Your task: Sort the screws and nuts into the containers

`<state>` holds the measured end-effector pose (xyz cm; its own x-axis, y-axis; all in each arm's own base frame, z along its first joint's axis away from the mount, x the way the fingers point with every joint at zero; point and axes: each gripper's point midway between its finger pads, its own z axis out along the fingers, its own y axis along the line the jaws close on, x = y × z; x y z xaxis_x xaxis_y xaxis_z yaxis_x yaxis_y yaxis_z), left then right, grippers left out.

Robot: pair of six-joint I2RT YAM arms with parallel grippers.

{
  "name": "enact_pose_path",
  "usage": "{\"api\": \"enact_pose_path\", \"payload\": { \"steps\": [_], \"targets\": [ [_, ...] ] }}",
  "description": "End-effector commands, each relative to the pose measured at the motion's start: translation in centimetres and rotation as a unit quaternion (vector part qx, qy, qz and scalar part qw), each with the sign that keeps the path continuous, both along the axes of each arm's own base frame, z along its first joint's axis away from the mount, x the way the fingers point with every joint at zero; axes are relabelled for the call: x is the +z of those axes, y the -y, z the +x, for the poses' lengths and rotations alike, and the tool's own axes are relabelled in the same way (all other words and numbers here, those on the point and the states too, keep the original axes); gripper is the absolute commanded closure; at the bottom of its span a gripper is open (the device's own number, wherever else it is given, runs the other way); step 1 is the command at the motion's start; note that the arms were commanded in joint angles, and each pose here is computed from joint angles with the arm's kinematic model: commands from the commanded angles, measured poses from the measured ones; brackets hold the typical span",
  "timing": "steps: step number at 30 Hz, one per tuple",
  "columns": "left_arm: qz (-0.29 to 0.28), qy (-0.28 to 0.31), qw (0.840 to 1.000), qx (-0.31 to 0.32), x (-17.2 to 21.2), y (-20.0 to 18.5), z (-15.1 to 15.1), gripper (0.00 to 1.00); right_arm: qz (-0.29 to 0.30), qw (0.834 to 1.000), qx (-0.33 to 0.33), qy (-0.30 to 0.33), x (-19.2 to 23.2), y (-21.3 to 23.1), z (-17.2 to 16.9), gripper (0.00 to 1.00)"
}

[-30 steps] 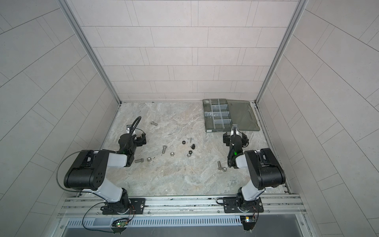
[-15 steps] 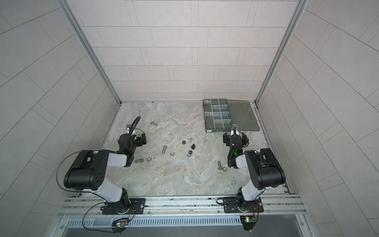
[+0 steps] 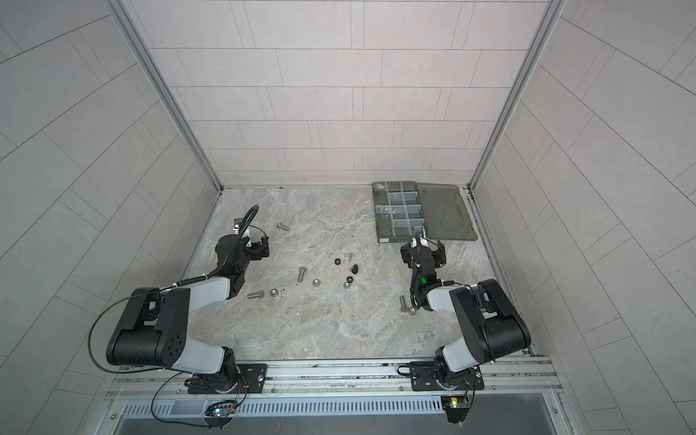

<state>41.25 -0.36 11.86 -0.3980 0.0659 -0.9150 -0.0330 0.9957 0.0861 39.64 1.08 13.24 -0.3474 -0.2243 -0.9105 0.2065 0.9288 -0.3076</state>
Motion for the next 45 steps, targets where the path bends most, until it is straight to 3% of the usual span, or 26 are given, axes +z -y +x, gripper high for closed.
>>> {"api": "enact_pose_path", "payload": {
  "steps": [1, 5, 6, 8, 9, 11, 15, 20, 25, 32, 37, 45],
  "targets": [
    [0.057, -0.03, 0.998, -0.026, 0.8, 2.0, -0.3, 0.02, -0.011, 0.999, -0.027, -0.03, 4.1, -0.7, 1.4, 0.01],
    [-0.01, 0.016, 1.0, -0.005, 4.4, 2.5, -0.3, 0.01, 0.009, 0.997, -0.005, -0.076, 7.1, -2.4, 3.1, 0.01],
    [-0.036, 0.026, 0.999, -0.013, 5.4, 3.1, -0.2, 0.01, 0.008, 0.997, -0.027, -0.066, 8.3, -2.2, 3.2, 0.01],
    [-0.071, 0.037, 0.997, -0.012, 7.0, 4.0, 0.0, 0.01, 0.049, 0.989, -0.138, -0.028, 10.1, 0.4, 2.4, 0.01],
    [-0.094, 0.038, 0.995, -0.019, 7.9, 5.0, 0.3, 0.01, 0.085, 0.986, -0.138, -0.035, 9.8, 0.8, 2.6, 0.01],
    [-0.136, 0.034, 0.989, -0.042, 9.5, 7.3, 0.9, 0.0, 0.166, 0.981, -0.066, -0.07, 8.7, -0.4, 4.3, 0.21],
    [-0.201, -0.024, 0.973, -0.108, 11.1, 13.7, 0.4, 0.0, 0.197, 0.97, -0.03, -0.137, 7.2, -2.9, 6.1, 0.26],
    [-0.176, -0.062, 0.971, -0.15, 11.8, 18.3, -2.9, 0.0, 0.198, 0.958, 0.011, -0.209, 5.0, -6.9, 7.2, 0.27],
    [-0.16, -0.072, 0.974, -0.145, 11.8, 17.6, -5.2, 0.0, 0.202, 0.951, 0.045, -0.23, 3.1, -9.4, 8.1, 0.34],
    [-0.158, -0.1, 0.97, -0.155, 10.3, 18.0, -6.7, 0.0, 0.204, 0.941, 0.046, -0.268, 0.1, -11.0, 9.3, 0.48],
    [-0.172, -0.129, 0.96, -0.182, 9.3, 20.1, -7.9, 0.0, 0.21, 0.931, 0.039, -0.297, -1.9, -11.9, 10.4, 0.5],
    [-0.168, -0.132, 0.956, -0.2, 9.7, 21.3, -9.5, 0.0, 0.211, 0.911, 0.045, -0.35, -5.3, -13.4, 11.2, 0.54]
  ]
}}
